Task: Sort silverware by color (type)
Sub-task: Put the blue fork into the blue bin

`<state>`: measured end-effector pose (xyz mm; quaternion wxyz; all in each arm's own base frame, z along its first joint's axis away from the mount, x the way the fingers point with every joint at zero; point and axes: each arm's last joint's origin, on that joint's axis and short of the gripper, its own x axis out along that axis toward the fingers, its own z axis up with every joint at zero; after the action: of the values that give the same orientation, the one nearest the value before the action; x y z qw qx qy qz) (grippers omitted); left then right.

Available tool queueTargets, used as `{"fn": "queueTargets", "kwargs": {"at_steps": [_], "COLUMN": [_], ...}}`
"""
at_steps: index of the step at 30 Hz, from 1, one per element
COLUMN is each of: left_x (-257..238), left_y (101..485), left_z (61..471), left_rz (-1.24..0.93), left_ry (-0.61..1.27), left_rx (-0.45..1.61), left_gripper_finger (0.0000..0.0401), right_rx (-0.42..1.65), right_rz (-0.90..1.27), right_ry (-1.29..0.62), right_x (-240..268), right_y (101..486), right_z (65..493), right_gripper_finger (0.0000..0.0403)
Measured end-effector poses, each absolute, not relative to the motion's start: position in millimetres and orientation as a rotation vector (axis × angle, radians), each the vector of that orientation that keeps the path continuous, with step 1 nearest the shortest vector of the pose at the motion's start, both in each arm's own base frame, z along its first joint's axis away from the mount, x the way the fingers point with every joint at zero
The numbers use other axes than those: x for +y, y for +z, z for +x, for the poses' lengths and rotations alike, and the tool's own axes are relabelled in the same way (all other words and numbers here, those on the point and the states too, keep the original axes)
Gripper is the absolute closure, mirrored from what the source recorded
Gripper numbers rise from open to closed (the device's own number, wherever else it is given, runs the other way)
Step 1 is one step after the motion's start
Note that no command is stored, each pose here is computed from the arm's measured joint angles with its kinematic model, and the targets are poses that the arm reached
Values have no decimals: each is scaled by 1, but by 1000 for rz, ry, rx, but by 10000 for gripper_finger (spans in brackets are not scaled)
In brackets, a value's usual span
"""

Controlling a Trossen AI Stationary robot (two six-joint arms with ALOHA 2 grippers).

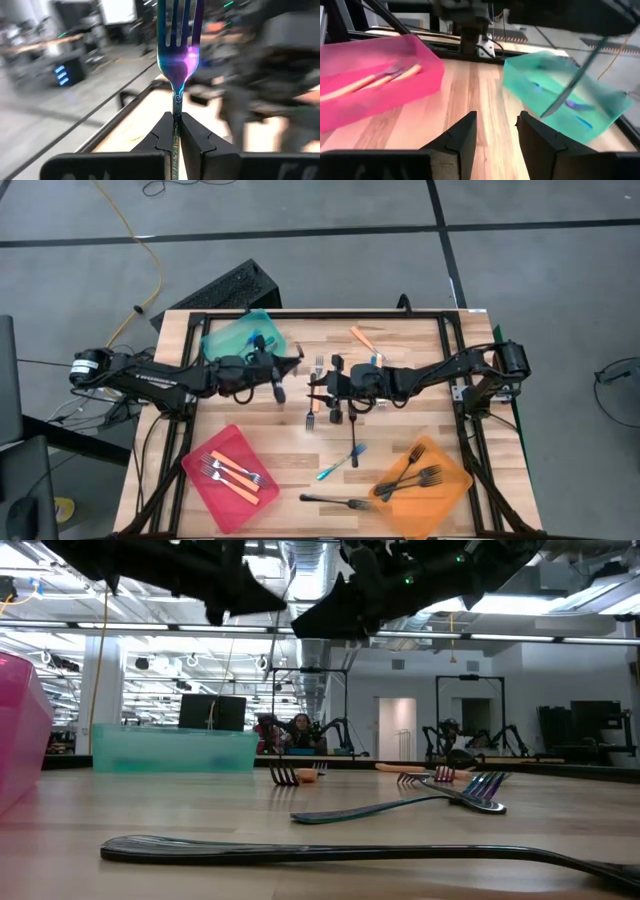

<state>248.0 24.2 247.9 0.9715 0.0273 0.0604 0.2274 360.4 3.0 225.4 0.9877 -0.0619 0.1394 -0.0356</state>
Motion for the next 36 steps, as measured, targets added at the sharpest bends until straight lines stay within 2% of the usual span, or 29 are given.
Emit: {"fn": "queueTargets", "kwargs": {"at_steps": [9, 12, 20, 25, 31, 36], "left_x": [71, 87, 122, 150, 183, 200], "left_y": [240, 249, 282, 287, 275, 255], "left_z": [234, 230, 211, 191, 166, 162], "left_rz": [-73, -96, 6, -40, -165, -262], "left_ry": [636, 679, 805, 822, 901, 923], "left_rx": [342, 428, 647, 693, 749, 837], "left_gripper_finger": [401, 401, 401, 401, 401, 401], "right_rx": [321, 320, 351, 366, 369, 368], "right_rz": [-120, -123, -124, -124, -124, -124], "right_ry": [-70, -70, -75, -73, -74, -74], "right_x": [3, 3, 1, 1, 1, 1], "right_y": [222, 222, 219, 217, 217, 217], "right_z": [359, 359, 358, 358, 358, 358], "right_gripper_finger": [247, 248, 248, 248, 248, 248]}}
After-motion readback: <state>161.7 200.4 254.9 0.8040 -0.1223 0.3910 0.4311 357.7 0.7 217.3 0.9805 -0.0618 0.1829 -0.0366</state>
